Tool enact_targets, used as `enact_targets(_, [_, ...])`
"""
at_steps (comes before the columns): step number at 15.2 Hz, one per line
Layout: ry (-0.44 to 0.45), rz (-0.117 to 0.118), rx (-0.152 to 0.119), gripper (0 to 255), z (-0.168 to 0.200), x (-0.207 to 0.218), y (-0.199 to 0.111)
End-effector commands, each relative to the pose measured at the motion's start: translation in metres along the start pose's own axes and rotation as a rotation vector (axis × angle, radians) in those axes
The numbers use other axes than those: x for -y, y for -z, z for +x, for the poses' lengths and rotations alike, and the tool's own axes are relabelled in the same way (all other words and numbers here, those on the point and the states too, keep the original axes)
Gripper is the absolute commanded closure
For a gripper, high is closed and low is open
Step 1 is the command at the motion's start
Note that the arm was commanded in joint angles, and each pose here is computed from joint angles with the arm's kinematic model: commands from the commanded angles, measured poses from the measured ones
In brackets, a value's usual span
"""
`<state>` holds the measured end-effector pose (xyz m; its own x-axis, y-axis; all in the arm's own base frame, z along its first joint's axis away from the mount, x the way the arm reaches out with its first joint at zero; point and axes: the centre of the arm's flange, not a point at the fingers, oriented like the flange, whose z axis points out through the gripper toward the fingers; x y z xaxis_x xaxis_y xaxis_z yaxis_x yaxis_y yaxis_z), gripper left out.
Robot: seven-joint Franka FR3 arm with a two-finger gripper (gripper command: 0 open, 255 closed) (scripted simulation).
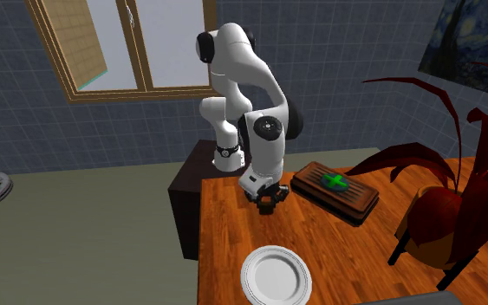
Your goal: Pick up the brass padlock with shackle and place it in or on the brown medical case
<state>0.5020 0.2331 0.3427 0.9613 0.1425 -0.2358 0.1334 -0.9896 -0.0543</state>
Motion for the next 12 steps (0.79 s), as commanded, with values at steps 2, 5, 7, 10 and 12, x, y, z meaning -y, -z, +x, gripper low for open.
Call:
enact_targets(2, [0.0,0.0,0.0,255,-0.004,0.001,0.015])
enact_targets(5, [0.0,0.0,0.0,255,-0.007,0.002,0.031])
enact_targets(7, [0.0,0.0,0.0,255,-0.01,0.002,0.041])
enact_targets(10, [0.0,0.0,0.0,255,-0.014,0.003,0.056])
enact_targets(12, [0.0,0.0,0.0,255,-0.016,0.004,0.066])
